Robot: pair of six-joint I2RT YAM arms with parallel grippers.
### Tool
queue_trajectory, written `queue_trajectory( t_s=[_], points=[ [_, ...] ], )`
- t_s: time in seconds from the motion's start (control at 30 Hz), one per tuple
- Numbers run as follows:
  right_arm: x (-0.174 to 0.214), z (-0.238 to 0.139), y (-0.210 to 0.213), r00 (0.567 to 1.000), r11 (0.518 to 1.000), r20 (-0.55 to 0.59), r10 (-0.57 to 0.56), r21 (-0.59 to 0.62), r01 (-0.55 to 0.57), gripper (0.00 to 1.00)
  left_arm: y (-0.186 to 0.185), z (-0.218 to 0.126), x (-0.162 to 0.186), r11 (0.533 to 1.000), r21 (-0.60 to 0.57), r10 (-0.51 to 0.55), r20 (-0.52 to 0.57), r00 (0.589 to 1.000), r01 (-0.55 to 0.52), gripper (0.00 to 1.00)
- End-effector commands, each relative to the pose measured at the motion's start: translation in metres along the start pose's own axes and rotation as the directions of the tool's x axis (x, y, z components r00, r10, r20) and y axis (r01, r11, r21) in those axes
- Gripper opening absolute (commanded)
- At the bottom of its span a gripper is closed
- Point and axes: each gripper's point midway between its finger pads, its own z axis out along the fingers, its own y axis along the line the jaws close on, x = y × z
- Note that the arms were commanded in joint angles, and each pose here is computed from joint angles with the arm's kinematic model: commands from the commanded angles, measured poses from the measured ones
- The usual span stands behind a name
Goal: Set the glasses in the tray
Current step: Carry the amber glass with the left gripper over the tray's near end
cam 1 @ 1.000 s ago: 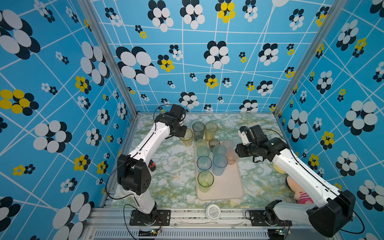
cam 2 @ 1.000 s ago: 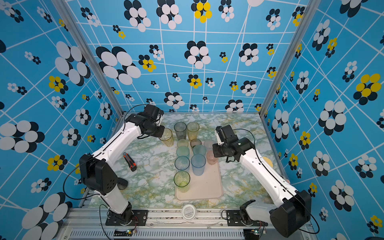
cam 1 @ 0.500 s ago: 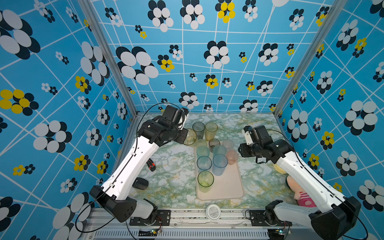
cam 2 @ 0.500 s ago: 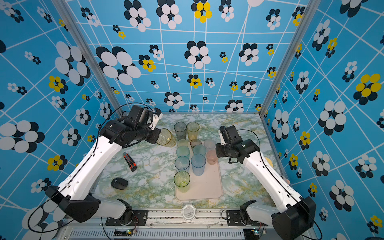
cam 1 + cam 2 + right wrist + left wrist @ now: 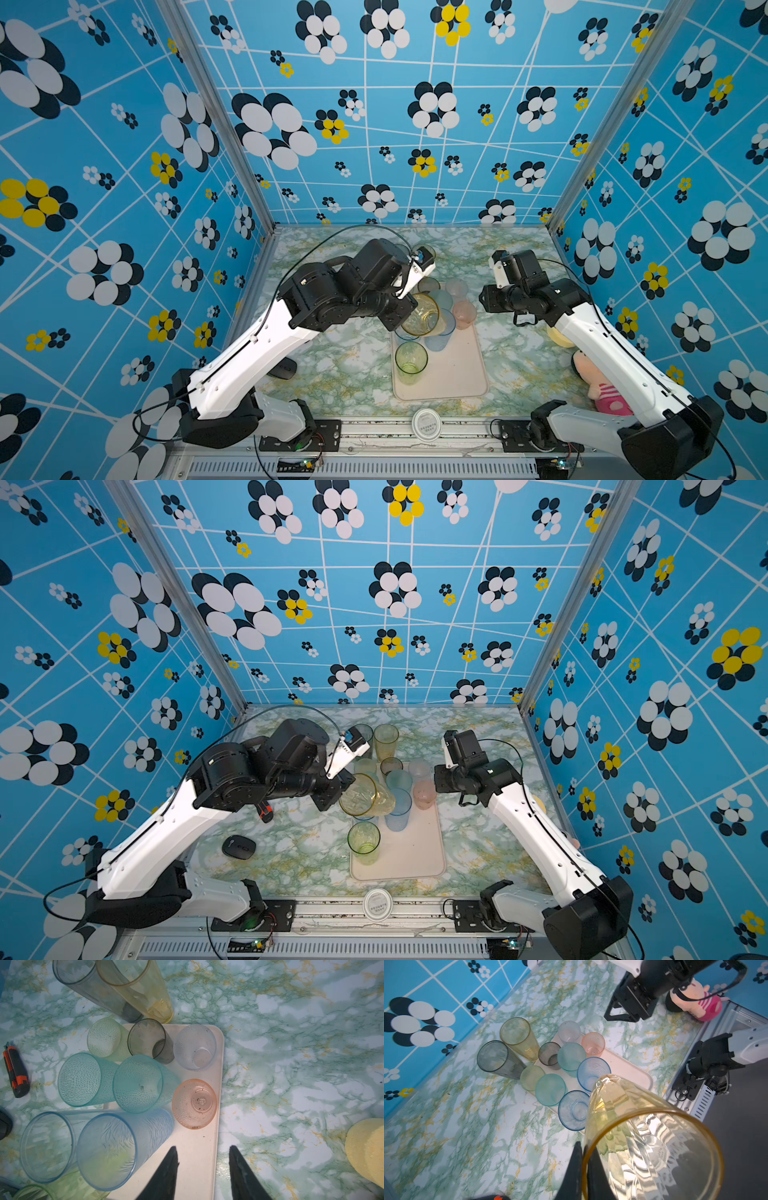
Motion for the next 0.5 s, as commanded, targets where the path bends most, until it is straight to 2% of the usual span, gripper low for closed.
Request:
queue_trajectory(
  t_s=[0.0,0.2,0.47],
  points=[
    [-0.011,-0.008,0.0,0.998,0.999,0.045,0.04,-0.016,-0.039,0.43,-0.025,0.017,0.002,0.996,0.055,0.067,-0.055,0.996,-0.064,0.0],
    [-0.01,-0.012,-0.001,0.997,0.998,0.054,0.05,-0.026,-0.049,0.43,-0.056,0.06,0.016,0.985,0.129,0.139,-0.176,0.974,-0.117,0.0],
    [-0.006,-0.011,0.0,0.997,0.998,0.048,0.054,-0.037,-0.052,0.43,-0.066,0.109,0.039,0.981,0.145,0.17,-0.294,0.94,-0.132,0.0]
  ],
)
